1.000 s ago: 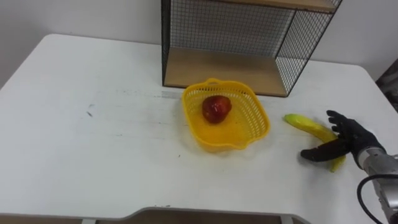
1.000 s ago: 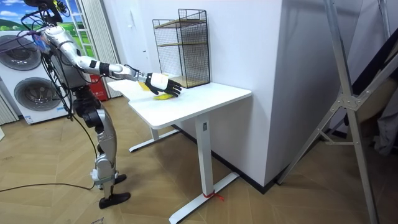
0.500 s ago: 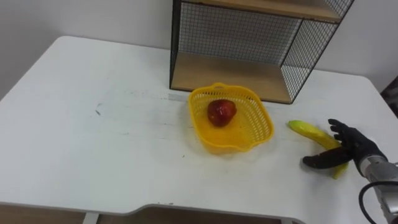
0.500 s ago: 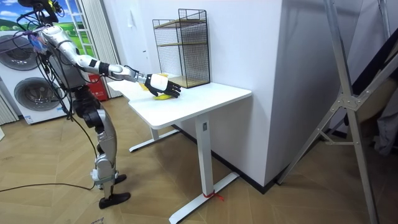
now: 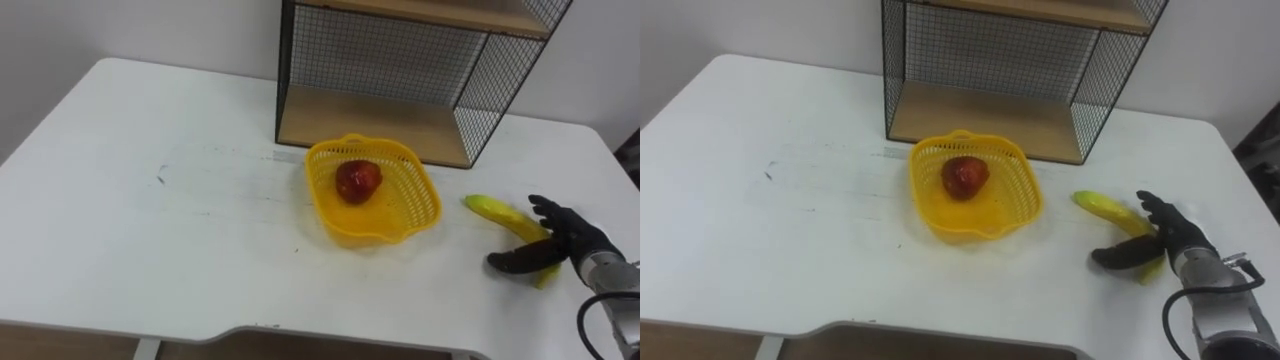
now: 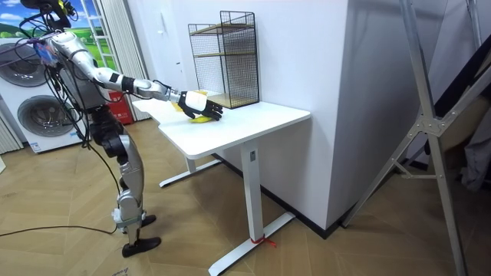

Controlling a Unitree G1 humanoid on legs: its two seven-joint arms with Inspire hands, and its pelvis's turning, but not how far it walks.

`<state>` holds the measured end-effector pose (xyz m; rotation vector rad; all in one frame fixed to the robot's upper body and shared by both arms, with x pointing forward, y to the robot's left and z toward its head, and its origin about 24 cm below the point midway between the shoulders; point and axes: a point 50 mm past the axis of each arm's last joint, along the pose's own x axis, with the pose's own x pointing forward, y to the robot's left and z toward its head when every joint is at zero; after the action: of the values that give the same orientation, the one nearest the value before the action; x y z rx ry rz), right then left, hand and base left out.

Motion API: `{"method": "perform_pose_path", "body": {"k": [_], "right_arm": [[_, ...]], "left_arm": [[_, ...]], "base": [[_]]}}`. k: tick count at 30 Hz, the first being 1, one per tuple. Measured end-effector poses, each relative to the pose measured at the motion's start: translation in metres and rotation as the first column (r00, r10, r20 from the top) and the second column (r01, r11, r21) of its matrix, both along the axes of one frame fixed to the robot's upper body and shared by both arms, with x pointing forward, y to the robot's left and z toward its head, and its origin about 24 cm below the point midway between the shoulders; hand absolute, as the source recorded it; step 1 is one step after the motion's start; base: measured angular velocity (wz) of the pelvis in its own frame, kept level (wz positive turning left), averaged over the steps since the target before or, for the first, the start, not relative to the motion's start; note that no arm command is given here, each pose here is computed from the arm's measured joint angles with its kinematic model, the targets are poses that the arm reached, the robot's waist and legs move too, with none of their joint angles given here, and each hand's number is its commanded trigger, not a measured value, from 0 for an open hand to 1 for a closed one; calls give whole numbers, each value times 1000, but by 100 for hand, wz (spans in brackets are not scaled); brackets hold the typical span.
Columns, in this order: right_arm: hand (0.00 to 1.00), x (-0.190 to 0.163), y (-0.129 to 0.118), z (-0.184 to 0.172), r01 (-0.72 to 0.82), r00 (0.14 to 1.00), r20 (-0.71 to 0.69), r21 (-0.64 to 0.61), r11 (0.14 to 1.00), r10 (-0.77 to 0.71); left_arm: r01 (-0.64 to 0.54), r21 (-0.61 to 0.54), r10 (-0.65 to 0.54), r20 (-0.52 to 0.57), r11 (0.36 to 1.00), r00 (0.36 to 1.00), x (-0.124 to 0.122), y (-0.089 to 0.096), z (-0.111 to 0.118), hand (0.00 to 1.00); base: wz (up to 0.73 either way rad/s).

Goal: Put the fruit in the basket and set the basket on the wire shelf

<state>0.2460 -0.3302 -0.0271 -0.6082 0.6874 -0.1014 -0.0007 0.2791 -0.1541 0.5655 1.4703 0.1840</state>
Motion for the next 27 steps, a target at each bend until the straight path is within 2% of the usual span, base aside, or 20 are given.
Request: {"method": "perform_pose_path", "body": {"k": [7,8,9,15,22,27], "right_arm": [[2,2,2,1,-45,999,-22,-68,997,44],[42,2,2,1,-47,999,-21,-73,996,45],[100,2,2,1,-48,999,-22,-75,996,47],[100,1,7,-3,-95,995,-45,-115,989,90],[100,-4,2,-4,-112,993,-68,-274,955,97],[100,-2,2,-2,-118,993,-62,-287,951,105]], "left_arm": [[2,1,-2,5,1000,1000,1,0,0,0],[3,1,-3,7,1000,1000,2,0,0,0],[3,2,-3,8,1000,1000,2,1,0,0],[12,0,-12,9,1000,1000,4,0,0,0],[17,0,-17,19,1000,1000,9,0,0,0],[18,0,-18,24,1000,1000,11,0,0,0]], "base": [[4],[0],[0],[0],[0],[0]]}}
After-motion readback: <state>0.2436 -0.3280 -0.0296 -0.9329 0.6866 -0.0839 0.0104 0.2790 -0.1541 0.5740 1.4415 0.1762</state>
